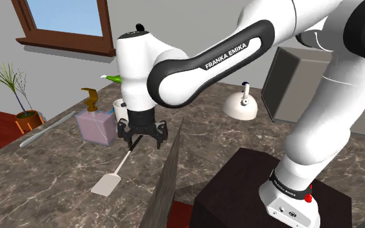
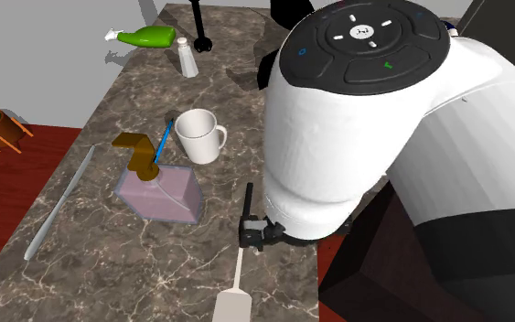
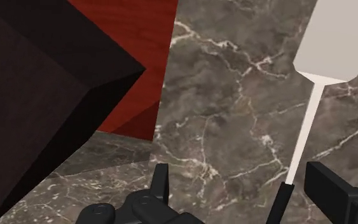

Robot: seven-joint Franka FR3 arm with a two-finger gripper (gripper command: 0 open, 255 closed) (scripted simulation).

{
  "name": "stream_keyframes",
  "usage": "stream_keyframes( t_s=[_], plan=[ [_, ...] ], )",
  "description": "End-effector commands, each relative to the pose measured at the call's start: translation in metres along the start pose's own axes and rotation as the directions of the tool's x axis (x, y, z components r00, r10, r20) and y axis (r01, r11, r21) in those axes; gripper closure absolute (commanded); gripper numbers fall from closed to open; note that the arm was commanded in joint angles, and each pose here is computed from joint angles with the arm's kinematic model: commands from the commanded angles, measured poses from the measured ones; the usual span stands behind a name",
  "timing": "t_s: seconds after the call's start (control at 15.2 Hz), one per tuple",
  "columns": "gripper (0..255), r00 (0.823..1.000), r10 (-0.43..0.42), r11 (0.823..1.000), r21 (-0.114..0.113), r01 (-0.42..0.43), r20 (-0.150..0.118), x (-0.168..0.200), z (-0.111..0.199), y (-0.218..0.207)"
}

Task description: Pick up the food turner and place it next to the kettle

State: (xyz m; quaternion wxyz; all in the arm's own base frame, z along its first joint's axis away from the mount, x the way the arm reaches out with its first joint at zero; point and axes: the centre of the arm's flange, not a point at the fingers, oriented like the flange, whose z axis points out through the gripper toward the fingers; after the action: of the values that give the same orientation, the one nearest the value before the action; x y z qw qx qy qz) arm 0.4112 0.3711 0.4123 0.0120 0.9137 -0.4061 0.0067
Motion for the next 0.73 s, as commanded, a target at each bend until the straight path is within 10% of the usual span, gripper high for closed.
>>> stream_keyframes(
  t_s=[0.0,0.66],
  plan=[
    [0,0.997,0.08,0.997,0.007,-0.08,-0.015,0.0,0.012,-0.027],
    [0,0.973,0.227,0.974,0.012,-0.227,-0.041,0.011,0.059,-0.081]
  ],
)
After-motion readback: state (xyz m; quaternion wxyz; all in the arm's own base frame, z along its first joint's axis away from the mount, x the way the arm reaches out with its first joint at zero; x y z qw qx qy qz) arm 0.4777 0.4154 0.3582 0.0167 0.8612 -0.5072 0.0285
